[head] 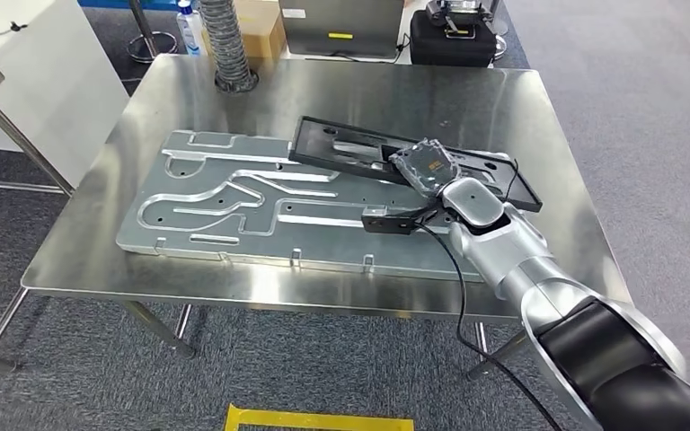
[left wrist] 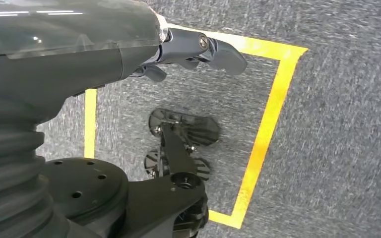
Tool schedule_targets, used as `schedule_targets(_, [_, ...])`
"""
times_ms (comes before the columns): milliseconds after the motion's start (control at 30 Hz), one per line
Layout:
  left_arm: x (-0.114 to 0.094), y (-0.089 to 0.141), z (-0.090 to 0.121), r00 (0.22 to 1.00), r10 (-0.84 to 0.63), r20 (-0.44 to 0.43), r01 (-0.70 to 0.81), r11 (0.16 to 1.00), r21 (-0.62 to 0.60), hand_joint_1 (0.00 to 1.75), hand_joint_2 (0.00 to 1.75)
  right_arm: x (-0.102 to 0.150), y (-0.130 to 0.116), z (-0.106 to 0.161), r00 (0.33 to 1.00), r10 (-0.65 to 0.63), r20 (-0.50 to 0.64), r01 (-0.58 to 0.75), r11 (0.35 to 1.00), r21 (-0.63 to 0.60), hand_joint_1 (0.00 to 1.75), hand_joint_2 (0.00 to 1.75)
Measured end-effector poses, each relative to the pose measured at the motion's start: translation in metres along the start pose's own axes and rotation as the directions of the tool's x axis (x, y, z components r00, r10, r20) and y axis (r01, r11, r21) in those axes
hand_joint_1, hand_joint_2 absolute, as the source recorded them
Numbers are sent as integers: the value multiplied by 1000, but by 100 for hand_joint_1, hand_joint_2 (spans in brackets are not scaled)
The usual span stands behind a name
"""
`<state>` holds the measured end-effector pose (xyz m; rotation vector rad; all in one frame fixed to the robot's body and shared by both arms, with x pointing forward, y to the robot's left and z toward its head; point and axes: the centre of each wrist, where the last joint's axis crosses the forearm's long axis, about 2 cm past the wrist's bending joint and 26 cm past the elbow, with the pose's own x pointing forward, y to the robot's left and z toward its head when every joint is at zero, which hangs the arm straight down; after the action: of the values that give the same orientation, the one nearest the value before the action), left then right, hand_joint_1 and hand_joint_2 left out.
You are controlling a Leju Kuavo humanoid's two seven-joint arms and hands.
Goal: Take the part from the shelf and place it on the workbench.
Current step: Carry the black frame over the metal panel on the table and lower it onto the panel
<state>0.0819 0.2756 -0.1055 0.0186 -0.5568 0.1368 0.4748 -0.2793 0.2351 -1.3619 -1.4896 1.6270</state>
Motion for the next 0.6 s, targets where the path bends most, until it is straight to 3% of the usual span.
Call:
schedule_targets(300, [2,-1,-1,1000,-19,14,19,1000,4,0,175,1,14,10,988,106,114,-105,994,-15,175,175])
schedule_targets(433, [3,-1,-1,1000,-18,20,18,1000,0,0,175,4,27,18,972,142,186,-150,988,33,0,0])
schedule_targets(600, [4,-2,-2,1000,-13,24,13,1000,-8,0,175,10,34,22,956,157,247,-182,980,81,0,0])
